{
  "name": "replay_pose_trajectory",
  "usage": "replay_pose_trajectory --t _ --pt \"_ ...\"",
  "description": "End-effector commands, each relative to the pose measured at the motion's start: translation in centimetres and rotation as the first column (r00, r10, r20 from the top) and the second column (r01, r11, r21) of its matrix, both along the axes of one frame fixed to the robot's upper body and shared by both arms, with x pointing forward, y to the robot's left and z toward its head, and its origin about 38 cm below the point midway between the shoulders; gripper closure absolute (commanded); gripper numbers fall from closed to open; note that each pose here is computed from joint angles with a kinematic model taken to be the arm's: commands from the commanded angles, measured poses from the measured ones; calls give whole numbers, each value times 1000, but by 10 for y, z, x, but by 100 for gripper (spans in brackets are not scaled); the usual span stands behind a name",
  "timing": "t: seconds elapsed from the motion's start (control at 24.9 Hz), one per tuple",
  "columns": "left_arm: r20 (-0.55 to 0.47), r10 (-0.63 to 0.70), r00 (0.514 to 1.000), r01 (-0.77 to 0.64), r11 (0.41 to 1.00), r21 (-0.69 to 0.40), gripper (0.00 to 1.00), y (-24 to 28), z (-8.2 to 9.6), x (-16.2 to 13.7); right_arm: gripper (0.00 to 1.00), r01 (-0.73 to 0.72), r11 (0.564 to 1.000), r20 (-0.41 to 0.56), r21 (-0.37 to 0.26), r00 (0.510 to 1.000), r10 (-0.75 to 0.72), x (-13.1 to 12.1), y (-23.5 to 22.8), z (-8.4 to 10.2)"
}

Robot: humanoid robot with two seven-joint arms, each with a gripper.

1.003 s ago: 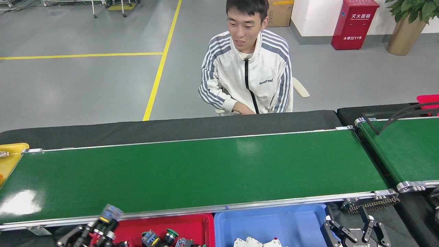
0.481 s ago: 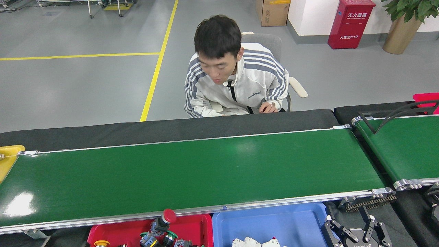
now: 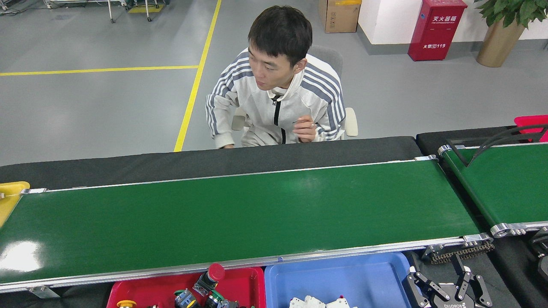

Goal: Pick switch part from conveyor to tray

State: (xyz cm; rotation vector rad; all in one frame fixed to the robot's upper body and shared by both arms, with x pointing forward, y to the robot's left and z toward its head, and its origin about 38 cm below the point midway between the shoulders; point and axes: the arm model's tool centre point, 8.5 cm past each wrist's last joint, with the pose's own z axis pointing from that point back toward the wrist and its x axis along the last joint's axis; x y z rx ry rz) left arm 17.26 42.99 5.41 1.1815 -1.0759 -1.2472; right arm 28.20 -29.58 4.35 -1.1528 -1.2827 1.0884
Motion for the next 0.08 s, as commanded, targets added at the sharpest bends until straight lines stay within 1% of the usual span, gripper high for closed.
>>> replay_pose_trajectory --t 0.0,0.04 --pt "13 -4 1000 4 1000 21 0 6 7 1 1 -7 1000 21 -8 1000 7 1 -1 6" --pt "12 -2 1000 2 1000 20 0 6 7 1 1 -5 1000 19 -8 1000 5 1 -2 6"
